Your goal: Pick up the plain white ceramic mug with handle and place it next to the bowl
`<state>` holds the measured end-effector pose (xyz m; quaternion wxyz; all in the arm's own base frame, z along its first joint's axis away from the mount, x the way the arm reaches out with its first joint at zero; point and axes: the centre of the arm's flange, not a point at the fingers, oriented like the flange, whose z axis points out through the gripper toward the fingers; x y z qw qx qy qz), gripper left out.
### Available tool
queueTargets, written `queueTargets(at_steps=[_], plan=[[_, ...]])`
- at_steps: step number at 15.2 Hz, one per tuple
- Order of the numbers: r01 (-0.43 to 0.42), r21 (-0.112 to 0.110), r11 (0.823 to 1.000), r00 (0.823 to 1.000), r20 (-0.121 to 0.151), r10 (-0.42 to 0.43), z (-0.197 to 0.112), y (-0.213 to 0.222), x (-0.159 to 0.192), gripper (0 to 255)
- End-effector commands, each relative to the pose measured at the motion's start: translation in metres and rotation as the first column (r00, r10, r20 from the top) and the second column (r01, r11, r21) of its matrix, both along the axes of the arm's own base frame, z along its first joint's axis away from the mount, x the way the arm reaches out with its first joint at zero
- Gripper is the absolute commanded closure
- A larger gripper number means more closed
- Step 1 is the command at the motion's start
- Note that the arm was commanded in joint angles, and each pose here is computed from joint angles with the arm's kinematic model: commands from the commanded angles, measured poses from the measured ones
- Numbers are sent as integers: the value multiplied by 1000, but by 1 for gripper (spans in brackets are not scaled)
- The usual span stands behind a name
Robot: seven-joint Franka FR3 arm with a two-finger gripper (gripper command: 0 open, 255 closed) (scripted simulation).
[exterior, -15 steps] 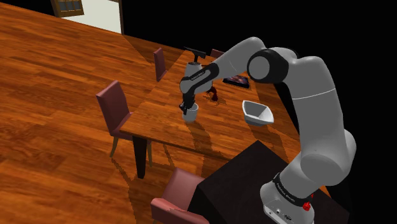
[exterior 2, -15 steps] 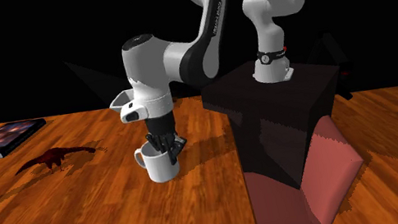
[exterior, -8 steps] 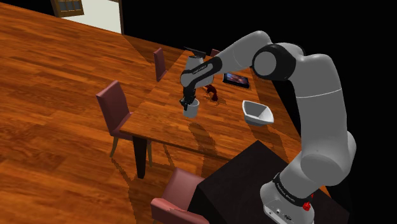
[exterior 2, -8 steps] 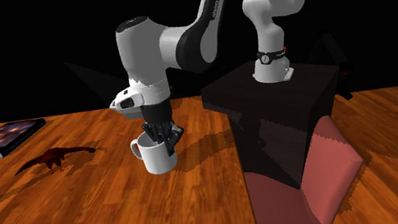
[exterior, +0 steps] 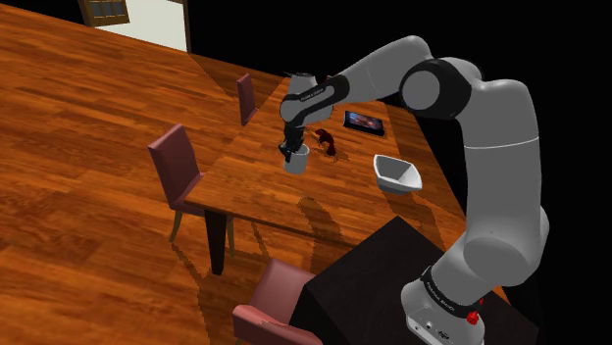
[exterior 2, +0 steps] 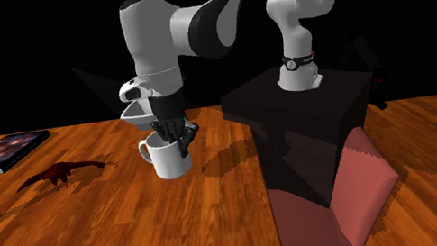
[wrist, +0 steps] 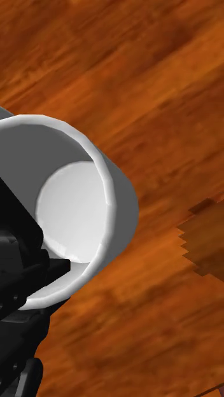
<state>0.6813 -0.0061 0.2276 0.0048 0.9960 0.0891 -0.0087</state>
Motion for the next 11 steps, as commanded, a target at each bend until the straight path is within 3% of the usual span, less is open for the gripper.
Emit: queueTargets(at_steps=[1, 11], plan=[[0, 0, 1000, 1000, 0, 0, 11, -1, 0, 255], [0, 0, 1000, 1000, 0, 0, 64, -1, 0, 255]])
